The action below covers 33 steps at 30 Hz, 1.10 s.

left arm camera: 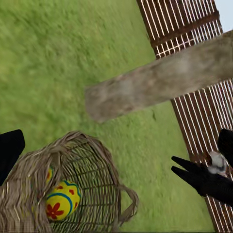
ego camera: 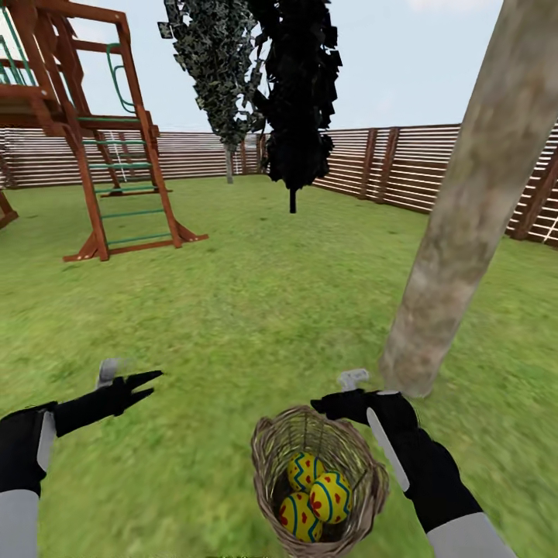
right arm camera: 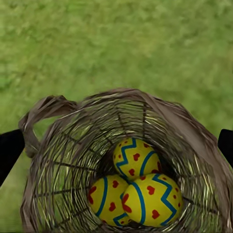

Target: Take the three Easter eggs out of the wicker basket on the lawn in the garden, then place them on the lawn next to a single tree (choose any tree) so that all three eggs are next to the same tree and none are left in the basket.

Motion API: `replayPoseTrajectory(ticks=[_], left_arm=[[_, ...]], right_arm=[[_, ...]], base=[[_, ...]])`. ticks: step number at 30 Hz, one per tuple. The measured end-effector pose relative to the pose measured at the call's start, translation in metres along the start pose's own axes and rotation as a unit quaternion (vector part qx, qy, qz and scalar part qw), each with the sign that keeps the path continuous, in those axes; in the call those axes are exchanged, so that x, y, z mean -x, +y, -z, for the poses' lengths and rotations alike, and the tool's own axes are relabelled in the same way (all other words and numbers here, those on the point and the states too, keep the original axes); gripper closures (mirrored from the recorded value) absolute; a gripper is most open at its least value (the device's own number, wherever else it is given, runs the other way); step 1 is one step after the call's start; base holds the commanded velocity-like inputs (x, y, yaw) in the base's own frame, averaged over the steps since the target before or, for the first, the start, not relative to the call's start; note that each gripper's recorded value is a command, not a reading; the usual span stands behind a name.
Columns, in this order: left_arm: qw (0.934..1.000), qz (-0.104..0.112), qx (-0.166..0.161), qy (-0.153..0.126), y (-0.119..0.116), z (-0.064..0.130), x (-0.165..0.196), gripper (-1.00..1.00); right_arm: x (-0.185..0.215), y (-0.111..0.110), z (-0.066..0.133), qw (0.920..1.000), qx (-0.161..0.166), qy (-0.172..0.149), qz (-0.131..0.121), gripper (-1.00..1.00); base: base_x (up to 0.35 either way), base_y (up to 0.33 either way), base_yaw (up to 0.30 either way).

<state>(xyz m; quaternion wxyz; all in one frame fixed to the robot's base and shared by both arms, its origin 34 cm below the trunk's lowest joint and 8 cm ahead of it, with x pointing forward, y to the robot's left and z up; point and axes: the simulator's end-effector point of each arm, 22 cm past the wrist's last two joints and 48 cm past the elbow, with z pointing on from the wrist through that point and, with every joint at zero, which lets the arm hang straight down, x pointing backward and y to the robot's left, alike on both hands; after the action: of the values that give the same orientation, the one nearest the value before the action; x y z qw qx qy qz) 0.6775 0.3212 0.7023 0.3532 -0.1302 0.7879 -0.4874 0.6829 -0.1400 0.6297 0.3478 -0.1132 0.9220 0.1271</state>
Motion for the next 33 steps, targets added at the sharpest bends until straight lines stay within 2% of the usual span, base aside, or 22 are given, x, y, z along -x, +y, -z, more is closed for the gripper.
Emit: replayPoseTrajectory(ticks=[1, 3, 5, 8, 12, 14, 24, 33], left_arm=[[0.9996, 0.001, -0.027, -0.001, -0.011, 0.002, 0.001, -1.00], [0.9987, 0.003, -0.051, -0.002, -0.021, 0.003, 0.000, -1.00], [0.9961, 0.007, -0.088, 0.000, -0.036, 0.003, -0.002, -1.00], [0.9919, 0.023, -0.125, 0.005, -0.046, 0.003, -0.009, -1.00], [0.9878, 0.034, -0.151, 0.008, -0.052, 0.006, -0.012, -1.00], [0.9876, 0.037, -0.153, 0.009, -0.051, 0.005, -0.013, -1.00], [0.9876, 0.035, -0.153, 0.009, -0.052, 0.005, -0.014, -1.00], [0.9875, 0.036, -0.153, 0.008, -0.051, 0.005, -0.014, -1.00]], right_arm=[[-0.007, 0.003, -0.001, 0.9999, 0.002, 0.014, 0.000, -1.00], [-0.019, 0.012, -0.002, 0.9991, 0.007, 0.040, 0.009, -1.00], [-0.031, 0.027, -0.003, 0.9973, 0.014, 0.065, 0.031, -1.00], [-0.038, 0.035, -0.004, 0.9958, 0.015, 0.077, 0.047, -1.00], [-0.045, 0.047, -0.006, 0.9935, 0.020, 0.087, 0.071, -1.00], [-0.048, 0.051, -0.006, 0.9926, 0.023, 0.089, 0.080, -1.00], [-0.049, 0.048, -0.006, 0.9923, 0.020, 0.091, 0.082, -1.00], [-0.050, 0.037, -0.007, 0.9907, -0.002, 0.093, 0.099, -1.00]], base=[[0.000, 0.000, 0.115], [0.000, 0.000, 0.056], [0.000, 0.000, 0.020], [0.000, 0.000, 0.007], [0.000, 0.000, 0.002], [0.000, 0.000, 0.000], [0.000, 0.000, 0.000], [0.000, 0.000, 0.000]])
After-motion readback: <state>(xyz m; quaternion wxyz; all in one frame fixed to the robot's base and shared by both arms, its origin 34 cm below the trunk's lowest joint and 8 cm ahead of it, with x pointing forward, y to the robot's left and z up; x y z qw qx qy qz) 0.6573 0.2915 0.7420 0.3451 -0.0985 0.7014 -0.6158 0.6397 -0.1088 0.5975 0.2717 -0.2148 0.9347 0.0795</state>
